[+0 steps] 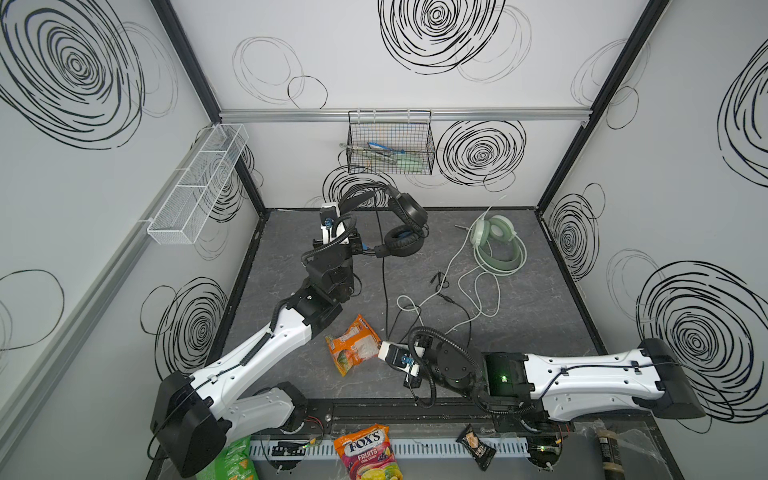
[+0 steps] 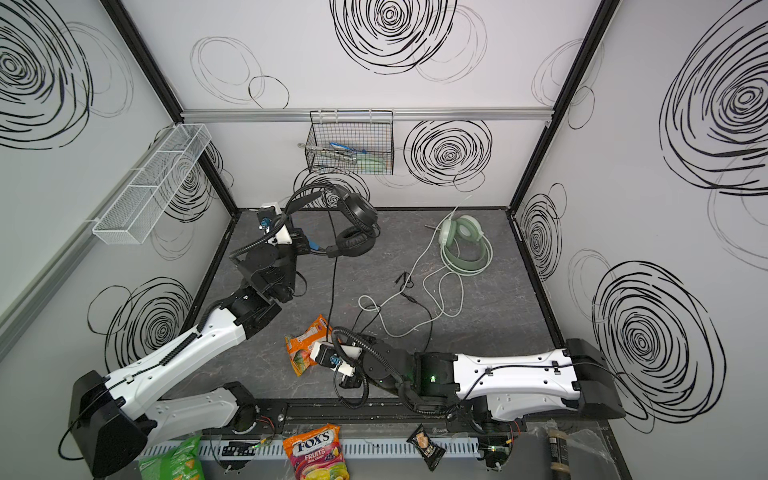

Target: Wrap the headphones

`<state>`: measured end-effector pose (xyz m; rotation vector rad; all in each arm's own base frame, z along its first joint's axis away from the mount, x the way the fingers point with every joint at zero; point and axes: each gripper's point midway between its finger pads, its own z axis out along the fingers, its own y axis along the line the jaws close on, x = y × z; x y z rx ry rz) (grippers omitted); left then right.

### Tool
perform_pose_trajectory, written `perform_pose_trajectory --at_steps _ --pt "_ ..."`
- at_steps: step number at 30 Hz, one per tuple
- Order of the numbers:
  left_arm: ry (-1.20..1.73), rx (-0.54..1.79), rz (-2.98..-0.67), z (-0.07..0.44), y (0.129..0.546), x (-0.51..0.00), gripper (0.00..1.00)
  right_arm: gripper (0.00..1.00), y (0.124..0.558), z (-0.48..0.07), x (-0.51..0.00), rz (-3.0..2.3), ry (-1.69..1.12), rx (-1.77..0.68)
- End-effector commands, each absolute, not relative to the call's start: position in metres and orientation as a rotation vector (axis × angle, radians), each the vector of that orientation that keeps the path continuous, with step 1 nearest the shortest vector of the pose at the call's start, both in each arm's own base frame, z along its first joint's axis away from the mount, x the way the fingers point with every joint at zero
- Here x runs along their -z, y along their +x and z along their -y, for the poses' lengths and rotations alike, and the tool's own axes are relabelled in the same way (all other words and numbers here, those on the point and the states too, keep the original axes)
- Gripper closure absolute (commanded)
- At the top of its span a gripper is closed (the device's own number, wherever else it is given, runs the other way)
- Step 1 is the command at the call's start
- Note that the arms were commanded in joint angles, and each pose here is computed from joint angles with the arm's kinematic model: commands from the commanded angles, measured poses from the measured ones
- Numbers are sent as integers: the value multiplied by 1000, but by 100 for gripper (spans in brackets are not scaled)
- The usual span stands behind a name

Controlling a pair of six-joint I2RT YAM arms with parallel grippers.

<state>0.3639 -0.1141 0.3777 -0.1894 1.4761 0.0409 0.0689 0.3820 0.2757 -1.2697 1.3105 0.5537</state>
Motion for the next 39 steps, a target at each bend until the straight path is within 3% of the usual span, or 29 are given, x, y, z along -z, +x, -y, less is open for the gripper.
perform_pose_trajectory --at_steps 1,8,18,32,39 --pt "-306 10 -1353 105 361 -403 100 100 53 -379 -309 -1235 -1261 -561" --pt "-280 -17 -1393 119 385 -392 100 100 37 -374 -322 -1202 -1278 -533" --pt "-398 349 -1426 114 383 -395 100 100 39 -369 -288 -1269 -1255 -525" --pt "-506 563 -1401 105 390 -409 100 100 -5 -414 -249 -1287 -1380 -617" --pt "-518 563 -1398 95 393 -408 100 100 -25 -428 -242 -1276 -1424 -631"
